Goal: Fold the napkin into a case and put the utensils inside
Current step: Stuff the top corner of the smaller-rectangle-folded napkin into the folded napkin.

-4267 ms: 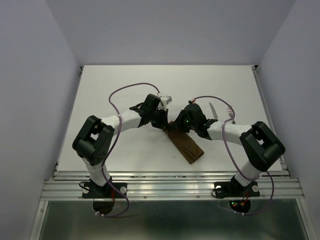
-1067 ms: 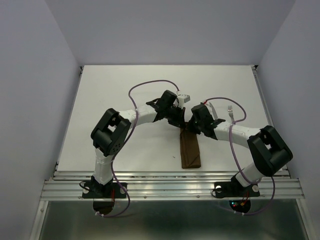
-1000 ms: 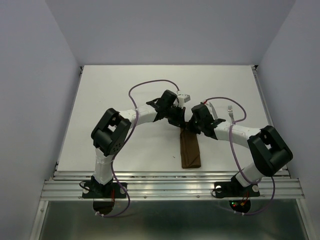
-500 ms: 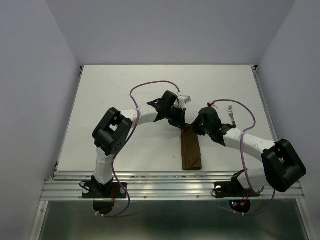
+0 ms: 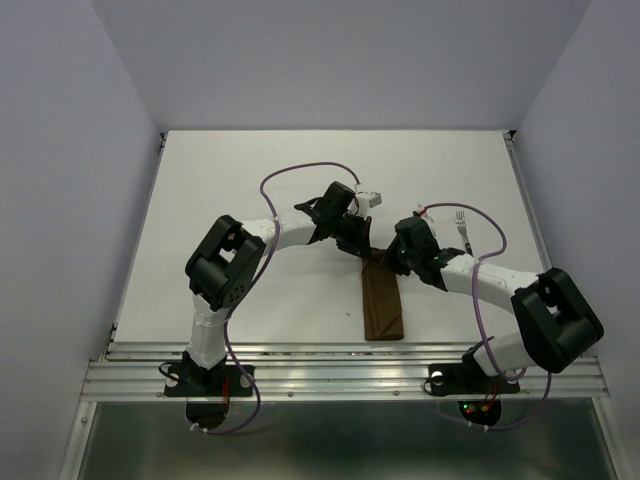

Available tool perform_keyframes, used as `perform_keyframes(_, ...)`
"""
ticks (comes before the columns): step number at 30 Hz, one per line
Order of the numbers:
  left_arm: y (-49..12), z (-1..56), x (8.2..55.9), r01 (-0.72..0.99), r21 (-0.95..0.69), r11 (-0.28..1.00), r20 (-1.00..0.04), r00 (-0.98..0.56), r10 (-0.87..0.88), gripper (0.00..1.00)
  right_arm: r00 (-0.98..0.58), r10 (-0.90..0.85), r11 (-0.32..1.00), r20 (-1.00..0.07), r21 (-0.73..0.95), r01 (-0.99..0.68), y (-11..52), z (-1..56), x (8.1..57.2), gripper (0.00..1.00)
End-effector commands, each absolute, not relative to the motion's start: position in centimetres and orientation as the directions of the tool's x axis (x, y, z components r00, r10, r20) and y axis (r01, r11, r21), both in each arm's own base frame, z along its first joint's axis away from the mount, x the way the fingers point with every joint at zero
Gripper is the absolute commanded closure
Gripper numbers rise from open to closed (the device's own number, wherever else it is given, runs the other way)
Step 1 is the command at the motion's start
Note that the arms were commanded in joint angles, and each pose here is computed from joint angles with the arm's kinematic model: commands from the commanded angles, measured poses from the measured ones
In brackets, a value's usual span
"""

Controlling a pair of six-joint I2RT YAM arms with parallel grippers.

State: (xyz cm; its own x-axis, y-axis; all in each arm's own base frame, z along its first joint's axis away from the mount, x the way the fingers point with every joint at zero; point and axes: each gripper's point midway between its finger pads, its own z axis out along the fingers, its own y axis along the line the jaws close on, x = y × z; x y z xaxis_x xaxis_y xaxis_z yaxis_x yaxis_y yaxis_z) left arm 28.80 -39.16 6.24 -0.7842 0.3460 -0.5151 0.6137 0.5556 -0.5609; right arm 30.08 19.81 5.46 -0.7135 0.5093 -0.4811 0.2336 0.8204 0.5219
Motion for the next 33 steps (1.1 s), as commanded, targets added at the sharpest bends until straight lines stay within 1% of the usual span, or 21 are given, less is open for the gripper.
perform_keyframes(1,-40.1,8.4,29.3,0.649,-0.559,0.516,-0.561,-0.754,0.341,1.0,-0.715,0.527,0.807,-0.459,0.534,0.252,19.5,5.2,29.4,0.99)
perform_keyframes(3,-40.2,8.6,29.4,0.65,-0.559,0.515,-0.564,-0.753,0.338,1.0,-0.735,0.522,0.799,-0.433,0.549,0.245,19.9,4.8,28.7,0.99)
perform_keyframes(8,-40.0,7.9,28.8,0.639,-0.57,0.517,-0.545,-0.765,0.344,1.0,-0.778,0.509,0.805,-0.368,0.523,0.28,19.4,1.9,26.4,0.99)
perform_keyframes(10,-39.9,7.7,28.8,0.64,-0.569,0.516,-0.546,-0.764,0.344,1.0,-0.778,0.51,0.804,-0.368,0.526,0.278,19.3,2.0,26.2,0.99)
perform_keyframes(17,-39.9,7.9,28.9,0.642,-0.567,0.517,-0.549,-0.762,0.344,1.0,-0.698,0.534,0.804,-0.478,0.543,0.244,19.1,5.7,29.3,0.99)
perform_keyframes(33,-40.0,8.0,28.8,0.651,-0.567,0.505,-0.551,-0.755,0.354,1.0,-0.693,0.516,0.827,-0.504,0.505,0.249,20.0,5.5,32.6,0.99)
